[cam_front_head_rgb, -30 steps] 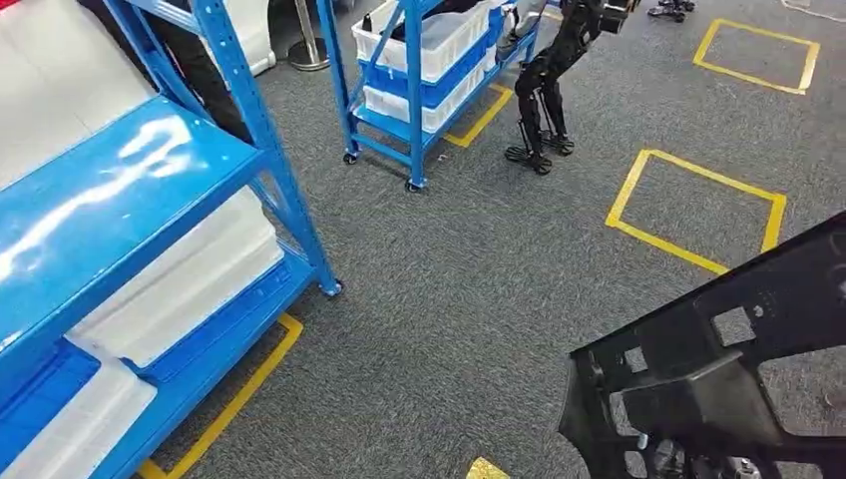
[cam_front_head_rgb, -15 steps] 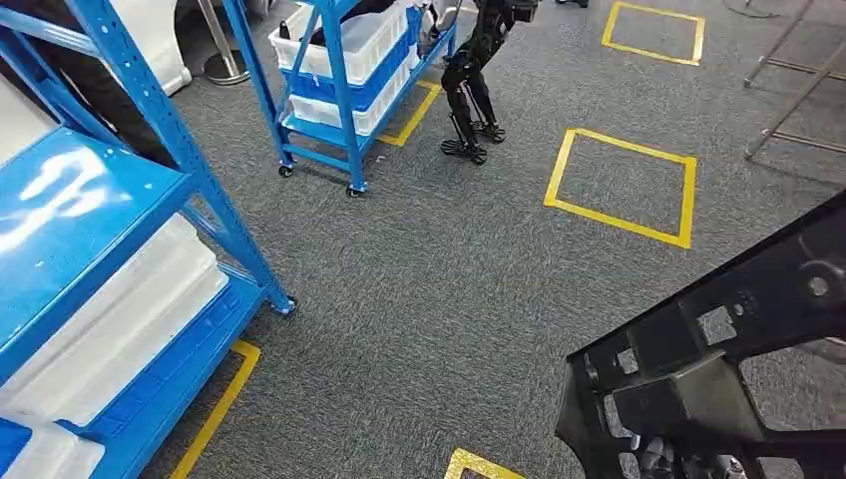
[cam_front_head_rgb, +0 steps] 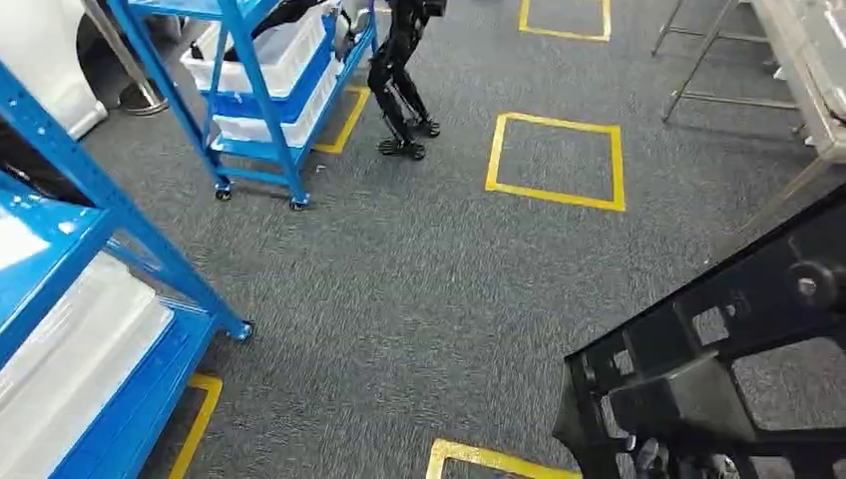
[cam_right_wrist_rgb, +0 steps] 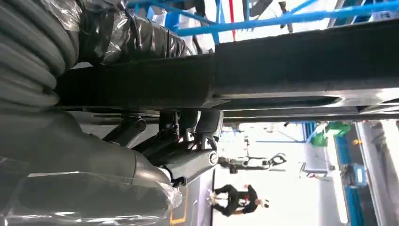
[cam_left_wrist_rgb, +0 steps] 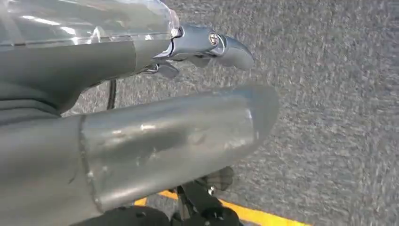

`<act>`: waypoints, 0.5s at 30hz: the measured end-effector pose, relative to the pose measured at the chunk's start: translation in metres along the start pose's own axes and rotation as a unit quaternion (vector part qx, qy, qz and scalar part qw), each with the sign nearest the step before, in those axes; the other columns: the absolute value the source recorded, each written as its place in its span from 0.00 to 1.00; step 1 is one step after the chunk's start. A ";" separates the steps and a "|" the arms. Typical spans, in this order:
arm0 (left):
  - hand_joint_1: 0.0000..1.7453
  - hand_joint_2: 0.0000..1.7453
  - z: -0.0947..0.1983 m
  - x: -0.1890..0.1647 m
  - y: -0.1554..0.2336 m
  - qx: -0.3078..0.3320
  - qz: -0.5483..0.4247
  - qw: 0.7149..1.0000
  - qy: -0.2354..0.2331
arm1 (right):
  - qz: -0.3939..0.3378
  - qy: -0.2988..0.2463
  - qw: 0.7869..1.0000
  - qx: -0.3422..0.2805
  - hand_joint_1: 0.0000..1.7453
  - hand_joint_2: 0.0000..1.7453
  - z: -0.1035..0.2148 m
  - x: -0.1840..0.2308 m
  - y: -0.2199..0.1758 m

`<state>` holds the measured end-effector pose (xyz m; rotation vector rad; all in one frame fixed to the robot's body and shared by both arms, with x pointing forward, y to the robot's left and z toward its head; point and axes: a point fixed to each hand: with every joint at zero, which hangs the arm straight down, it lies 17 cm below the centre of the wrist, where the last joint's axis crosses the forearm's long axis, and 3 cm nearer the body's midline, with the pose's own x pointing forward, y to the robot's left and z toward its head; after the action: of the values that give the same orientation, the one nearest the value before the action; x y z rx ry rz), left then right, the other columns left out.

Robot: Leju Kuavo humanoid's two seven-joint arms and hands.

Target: Take the parts from the cabinet and place them on the table.

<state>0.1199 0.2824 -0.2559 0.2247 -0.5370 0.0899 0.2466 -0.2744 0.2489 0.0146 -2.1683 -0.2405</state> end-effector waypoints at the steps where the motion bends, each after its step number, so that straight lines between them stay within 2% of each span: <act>1: 0.00 0.00 0.000 0.000 0.001 0.001 0.000 1.000 0.001 | 0.001 0.001 1.000 0.001 1.00 1.00 0.001 0.000 0.001; 15: 0.00 0.00 0.000 -0.009 0.007 0.004 -0.003 1.000 0.012 | 0.010 0.008 1.000 0.002 1.00 1.00 0.003 -0.006 0.009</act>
<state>0.1107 0.2889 -0.2594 0.2318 -0.5113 0.0889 0.2484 -0.2649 0.2443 -0.0031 -2.1523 -0.2225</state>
